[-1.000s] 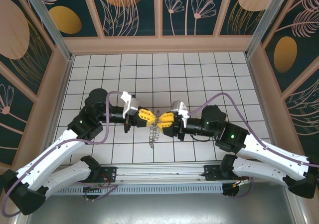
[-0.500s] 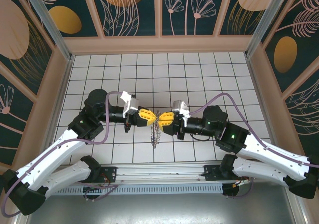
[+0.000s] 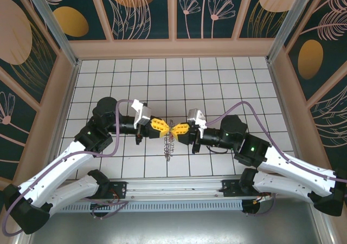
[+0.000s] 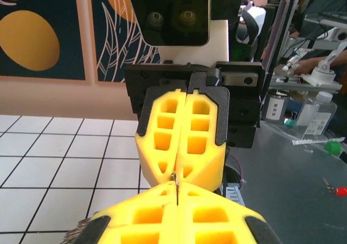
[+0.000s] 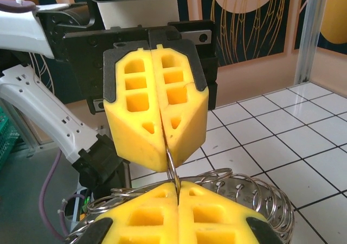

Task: Put the keys on the keyring

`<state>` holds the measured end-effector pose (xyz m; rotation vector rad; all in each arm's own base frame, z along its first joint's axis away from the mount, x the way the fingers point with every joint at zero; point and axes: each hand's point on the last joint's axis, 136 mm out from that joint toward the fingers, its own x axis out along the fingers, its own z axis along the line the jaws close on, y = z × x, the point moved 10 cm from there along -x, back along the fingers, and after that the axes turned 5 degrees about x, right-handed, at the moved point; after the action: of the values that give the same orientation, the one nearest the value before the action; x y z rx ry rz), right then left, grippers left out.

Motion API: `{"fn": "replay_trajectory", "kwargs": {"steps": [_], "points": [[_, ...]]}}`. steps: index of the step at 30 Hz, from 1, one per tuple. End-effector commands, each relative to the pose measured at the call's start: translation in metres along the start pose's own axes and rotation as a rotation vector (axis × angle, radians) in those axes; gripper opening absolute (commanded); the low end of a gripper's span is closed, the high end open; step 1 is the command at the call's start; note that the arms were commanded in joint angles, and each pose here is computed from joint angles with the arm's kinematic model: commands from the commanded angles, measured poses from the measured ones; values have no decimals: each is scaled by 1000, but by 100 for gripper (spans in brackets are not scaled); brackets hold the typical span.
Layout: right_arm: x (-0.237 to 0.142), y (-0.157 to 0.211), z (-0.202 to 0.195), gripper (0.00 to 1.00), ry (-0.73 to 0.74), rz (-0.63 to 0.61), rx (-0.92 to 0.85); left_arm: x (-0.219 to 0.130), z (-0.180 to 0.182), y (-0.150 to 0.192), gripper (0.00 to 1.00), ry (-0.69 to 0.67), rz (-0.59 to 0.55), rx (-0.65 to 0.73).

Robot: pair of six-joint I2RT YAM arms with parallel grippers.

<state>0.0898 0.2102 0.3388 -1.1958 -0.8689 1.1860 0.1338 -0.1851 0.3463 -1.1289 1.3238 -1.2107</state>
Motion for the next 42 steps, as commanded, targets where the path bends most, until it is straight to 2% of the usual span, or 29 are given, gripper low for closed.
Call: {"fn": "replay_trajectory", "kwargs": {"steps": [1,4,12,16,17,36,42], "points": [[-5,-8,-2,0,62,7,-41,-2,-3,-1,2,-9,51,13],[-4,-9,-4,0,88,95,-59,-4,-2,2,10,-41,115,10],[2,-14,-4,0,79,250,-95,2,5,4,10,-49,183,12],[4,-18,-4,0,88,284,-106,9,8,14,9,-43,237,-5],[5,-19,-5,0,91,298,-108,9,8,5,9,-44,226,15],[31,-28,-20,0,123,518,-127,24,16,17,10,-48,301,-2],[36,-31,-22,0,126,539,-149,26,19,19,9,-57,311,-3]]}}
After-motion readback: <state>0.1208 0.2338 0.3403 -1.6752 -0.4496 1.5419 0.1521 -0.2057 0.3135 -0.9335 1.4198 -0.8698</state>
